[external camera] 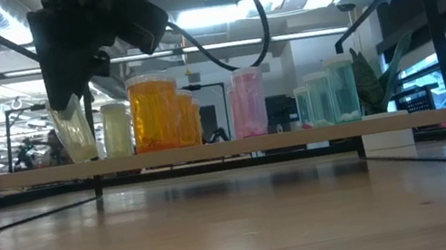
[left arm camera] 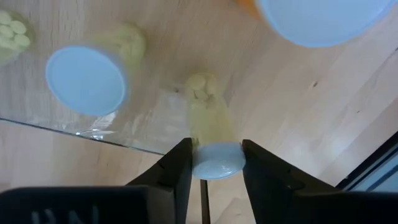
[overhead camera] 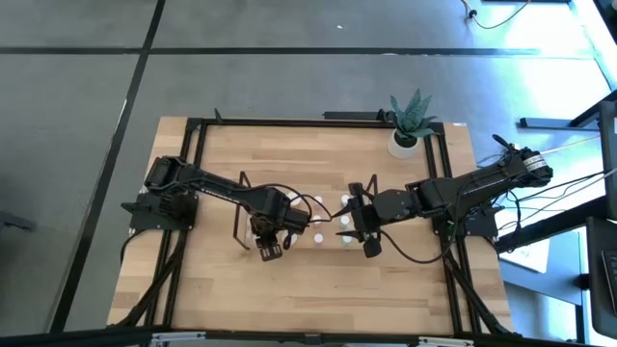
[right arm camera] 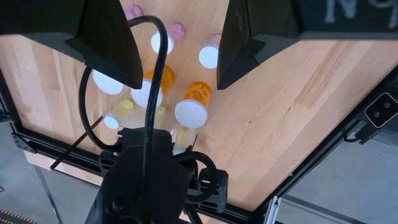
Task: Pick and place medicine bottles onto shelf by color
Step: Put the yellow pill bottle aligned with the yellow pill bottle on the shelf, then return to Home Position
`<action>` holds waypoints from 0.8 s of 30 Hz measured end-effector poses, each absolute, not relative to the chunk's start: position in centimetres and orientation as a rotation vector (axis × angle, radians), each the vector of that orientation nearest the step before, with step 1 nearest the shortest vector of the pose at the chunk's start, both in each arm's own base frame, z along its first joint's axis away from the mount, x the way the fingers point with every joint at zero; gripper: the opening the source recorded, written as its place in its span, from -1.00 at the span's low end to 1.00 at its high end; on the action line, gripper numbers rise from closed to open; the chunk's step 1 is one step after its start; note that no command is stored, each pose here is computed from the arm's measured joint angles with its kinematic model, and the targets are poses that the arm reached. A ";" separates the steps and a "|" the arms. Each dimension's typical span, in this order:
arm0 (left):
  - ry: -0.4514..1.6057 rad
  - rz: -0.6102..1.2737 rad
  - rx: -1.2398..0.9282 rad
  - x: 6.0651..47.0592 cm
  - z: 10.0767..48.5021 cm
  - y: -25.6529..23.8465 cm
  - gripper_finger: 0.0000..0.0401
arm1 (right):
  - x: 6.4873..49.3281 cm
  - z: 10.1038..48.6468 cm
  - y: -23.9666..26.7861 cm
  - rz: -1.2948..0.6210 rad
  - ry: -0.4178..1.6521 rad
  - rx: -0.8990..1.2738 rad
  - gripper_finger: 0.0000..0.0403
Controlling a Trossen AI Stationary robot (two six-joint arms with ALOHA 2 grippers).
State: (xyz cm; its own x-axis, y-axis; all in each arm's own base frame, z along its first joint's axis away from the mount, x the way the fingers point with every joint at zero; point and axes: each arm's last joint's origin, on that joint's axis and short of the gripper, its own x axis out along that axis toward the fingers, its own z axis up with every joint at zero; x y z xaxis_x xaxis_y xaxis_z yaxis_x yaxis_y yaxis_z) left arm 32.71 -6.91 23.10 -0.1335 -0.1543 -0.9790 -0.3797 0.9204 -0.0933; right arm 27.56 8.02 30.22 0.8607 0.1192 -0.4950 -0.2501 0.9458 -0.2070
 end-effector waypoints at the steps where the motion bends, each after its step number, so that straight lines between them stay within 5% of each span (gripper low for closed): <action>1: 1.710 0.203 -0.408 32.7 23.1 -6.9 -0.41 | 27.6 30.2 8.0 0.196 0.499 -0.270 0.03; 24: 1.673 0.262 -0.347 33.1 24.9 -6.7 0.01 | 27.6 30.2 8.0 0.196 0.499 -0.270 0.03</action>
State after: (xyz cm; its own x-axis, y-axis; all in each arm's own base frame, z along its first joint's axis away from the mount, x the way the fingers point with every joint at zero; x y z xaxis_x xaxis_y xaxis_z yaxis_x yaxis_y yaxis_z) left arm 33.09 -6.66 24.94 -0.1105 -0.0745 -0.9911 -0.3745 0.9268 -0.0280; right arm 27.56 8.02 30.22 0.8606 0.1192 -0.4952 -0.2501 0.9458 -0.2070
